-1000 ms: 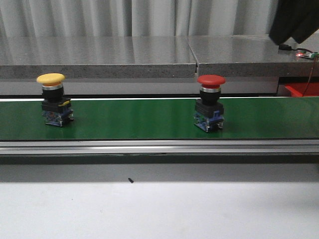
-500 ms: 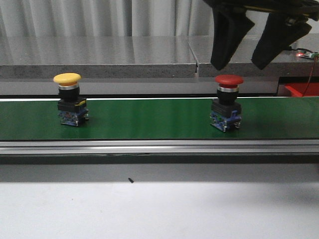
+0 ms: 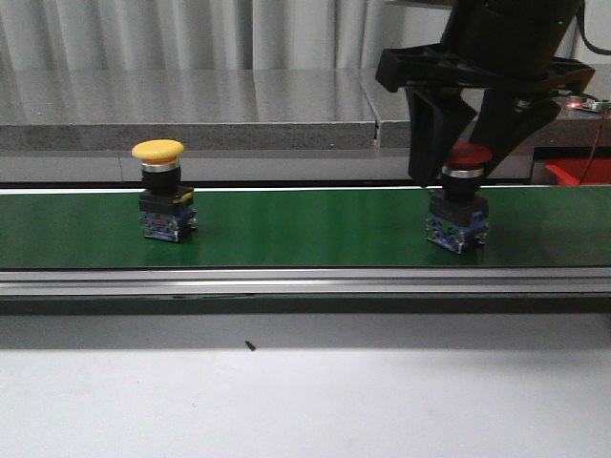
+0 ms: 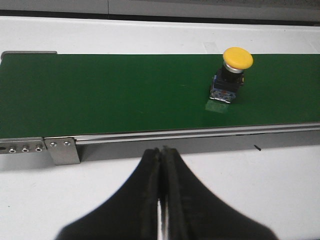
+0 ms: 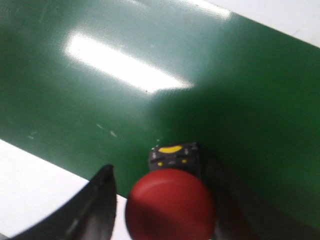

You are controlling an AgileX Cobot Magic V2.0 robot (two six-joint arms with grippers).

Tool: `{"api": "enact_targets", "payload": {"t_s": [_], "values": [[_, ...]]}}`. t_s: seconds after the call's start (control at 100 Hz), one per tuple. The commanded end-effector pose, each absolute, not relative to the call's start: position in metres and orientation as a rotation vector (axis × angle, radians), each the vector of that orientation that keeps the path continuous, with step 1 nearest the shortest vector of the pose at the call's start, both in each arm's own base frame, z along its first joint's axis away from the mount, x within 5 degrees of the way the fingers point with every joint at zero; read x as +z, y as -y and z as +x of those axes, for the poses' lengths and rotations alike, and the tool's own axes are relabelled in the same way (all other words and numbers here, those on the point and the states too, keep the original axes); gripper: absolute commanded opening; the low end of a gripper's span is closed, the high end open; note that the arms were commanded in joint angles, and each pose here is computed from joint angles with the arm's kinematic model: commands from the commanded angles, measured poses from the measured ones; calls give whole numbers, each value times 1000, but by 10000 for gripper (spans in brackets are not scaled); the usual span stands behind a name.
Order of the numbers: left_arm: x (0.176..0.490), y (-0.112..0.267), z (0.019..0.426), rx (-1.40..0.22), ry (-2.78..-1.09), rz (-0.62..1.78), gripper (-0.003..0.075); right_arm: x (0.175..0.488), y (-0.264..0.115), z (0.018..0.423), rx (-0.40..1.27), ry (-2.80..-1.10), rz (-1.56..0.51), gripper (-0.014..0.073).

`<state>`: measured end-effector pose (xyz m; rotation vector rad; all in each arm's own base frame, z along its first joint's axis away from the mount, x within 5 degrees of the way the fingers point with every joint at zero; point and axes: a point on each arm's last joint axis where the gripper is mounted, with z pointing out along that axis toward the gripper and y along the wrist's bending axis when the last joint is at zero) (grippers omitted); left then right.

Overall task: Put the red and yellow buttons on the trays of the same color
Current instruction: 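Grasp the red button on the belt with the right gripper, then carry the red button to the red tray and release it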

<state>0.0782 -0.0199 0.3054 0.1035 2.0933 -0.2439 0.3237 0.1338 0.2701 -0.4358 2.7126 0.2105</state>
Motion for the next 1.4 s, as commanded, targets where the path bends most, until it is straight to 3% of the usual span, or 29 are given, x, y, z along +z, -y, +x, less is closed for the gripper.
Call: {"api": "enact_targets", "payload": {"t_s": [0.0, 0.08, 0.29, 0.62, 0.98, 1.39], "values": [[319, 21, 81, -265, -2004, 92, -19, 294, -131, 325, 226, -2614, -417, 291], [319, 21, 81, -265, -2004, 92, -19, 296, -131, 325, 221, -2597, -417, 242], [319, 21, 81, -265, -2004, 92, -19, 313, -111, 322, 193, -2560, -348, 243], [319, 21, 81, -265, -2004, 92, -18, 360, -14, 308, 59, -2446, 15, 243], [319, 21, 81, -265, -2004, 92, -18, 380, 87, 297, -70, -2387, 410, 243], [319, 21, 81, -265, -2004, 92, -19, 374, 132, 345, -74, -2379, 490, 243]]}}
